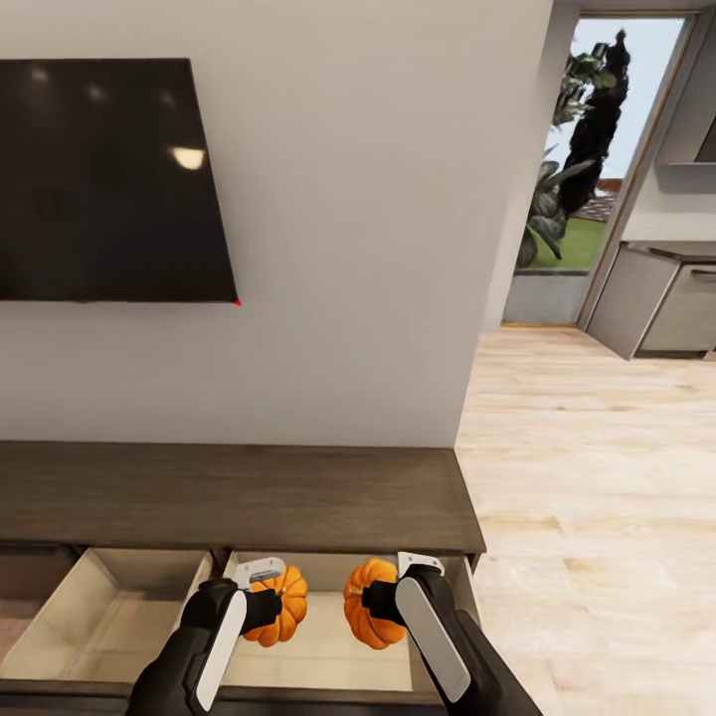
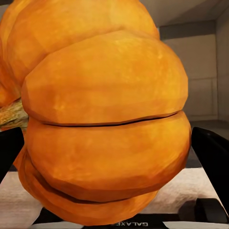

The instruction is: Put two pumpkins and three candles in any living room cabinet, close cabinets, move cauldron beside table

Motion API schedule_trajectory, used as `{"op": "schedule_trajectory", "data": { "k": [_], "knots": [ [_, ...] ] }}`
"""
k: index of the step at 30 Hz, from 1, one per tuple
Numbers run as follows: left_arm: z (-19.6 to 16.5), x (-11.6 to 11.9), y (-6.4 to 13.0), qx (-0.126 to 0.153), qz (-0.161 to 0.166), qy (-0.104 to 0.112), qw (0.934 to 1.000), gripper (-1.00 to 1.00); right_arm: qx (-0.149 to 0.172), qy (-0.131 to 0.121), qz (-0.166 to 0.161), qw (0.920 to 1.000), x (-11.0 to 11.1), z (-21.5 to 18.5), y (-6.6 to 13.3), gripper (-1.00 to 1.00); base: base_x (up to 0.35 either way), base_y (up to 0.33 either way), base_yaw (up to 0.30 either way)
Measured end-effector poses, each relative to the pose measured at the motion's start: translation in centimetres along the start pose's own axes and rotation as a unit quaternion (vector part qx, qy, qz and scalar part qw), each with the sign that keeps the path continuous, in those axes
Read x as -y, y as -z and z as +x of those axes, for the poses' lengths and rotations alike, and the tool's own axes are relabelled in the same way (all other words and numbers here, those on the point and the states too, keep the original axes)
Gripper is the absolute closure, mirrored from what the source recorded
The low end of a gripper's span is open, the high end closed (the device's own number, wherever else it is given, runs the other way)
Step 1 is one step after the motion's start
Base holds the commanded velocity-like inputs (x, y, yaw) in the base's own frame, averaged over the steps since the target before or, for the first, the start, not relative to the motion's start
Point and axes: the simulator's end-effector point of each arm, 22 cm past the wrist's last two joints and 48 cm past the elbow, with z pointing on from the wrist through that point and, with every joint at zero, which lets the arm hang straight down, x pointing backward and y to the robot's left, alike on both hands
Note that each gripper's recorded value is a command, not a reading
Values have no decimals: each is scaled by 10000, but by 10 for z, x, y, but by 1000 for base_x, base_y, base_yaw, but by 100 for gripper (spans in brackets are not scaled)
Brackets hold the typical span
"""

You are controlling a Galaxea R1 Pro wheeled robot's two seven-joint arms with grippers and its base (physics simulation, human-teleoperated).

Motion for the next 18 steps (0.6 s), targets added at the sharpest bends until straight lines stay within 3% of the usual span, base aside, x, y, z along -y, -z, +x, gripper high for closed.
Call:
{"op": "schedule_trajectory", "data": {
  "k": [18],
  "knots": [
    [15,-3,-30,10,4,-2,10000,100,95,-114,16,9999,7,11,-31,100,0,0,0]
  ]
}}
